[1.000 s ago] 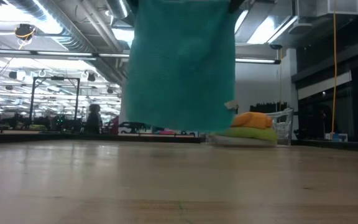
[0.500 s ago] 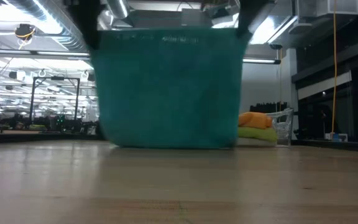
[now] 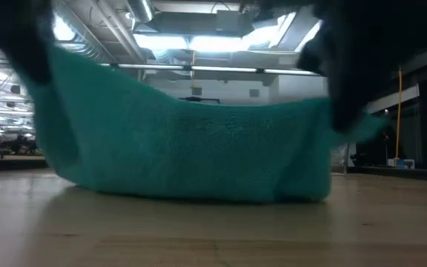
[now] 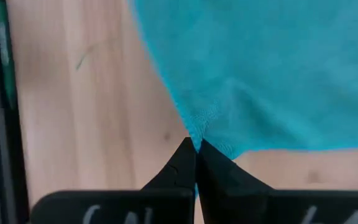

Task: Fold microfiber towels
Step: Fold the blue microfiber

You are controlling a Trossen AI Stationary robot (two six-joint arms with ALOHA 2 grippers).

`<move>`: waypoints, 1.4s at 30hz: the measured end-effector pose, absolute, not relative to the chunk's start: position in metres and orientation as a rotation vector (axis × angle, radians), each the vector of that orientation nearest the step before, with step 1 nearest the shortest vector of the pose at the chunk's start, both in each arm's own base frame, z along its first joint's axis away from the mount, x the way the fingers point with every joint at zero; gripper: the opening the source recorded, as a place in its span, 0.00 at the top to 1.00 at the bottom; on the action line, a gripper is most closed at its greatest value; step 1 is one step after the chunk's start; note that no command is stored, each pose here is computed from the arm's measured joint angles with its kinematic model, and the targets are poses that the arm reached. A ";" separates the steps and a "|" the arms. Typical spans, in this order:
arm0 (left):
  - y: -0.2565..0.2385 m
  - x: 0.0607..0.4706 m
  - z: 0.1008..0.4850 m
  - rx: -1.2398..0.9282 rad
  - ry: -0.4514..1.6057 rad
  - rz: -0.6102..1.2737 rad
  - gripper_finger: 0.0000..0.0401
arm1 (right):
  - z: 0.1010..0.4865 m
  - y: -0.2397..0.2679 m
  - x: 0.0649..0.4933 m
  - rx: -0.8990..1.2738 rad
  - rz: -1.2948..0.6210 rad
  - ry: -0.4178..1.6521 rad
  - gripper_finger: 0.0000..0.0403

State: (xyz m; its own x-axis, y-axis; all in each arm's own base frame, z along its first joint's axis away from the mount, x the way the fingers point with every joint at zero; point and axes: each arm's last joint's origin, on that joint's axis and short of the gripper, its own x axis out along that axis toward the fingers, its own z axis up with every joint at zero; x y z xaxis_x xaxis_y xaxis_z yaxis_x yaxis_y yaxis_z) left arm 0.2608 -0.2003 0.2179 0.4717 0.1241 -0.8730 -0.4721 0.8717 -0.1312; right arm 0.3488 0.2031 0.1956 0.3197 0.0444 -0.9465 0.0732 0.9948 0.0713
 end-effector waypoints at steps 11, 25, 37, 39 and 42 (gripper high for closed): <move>-0.209 0.254 0.201 -0.391 1.147 0.408 1.00 | 0.181 0.210 0.342 0.129 -0.034 1.297 0.99; -0.162 0.266 0.214 -0.203 1.177 0.638 1.00 | 0.197 0.158 0.357 -0.171 -0.393 1.209 0.99; -0.127 0.270 0.195 -0.182 1.248 0.736 1.00 | 0.193 0.120 0.371 -0.080 -0.413 1.288 0.99; -0.122 0.269 0.190 -0.187 1.261 0.763 0.99 | 0.191 0.117 0.371 -0.078 -0.422 1.290 0.97; -0.114 0.267 0.184 -0.192 1.282 0.801 0.95 | 0.187 0.109 0.370 -0.084 -0.446 1.310 0.90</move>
State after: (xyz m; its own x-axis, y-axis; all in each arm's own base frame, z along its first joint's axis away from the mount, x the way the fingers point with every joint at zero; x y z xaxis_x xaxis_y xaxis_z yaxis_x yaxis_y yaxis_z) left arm 0.2665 -0.1141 0.1842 0.0618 0.4240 -0.9036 -0.6260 0.7216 0.2958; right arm 0.3700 0.1094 0.1871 0.1868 -0.3628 -0.9130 0.2694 0.9126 -0.3075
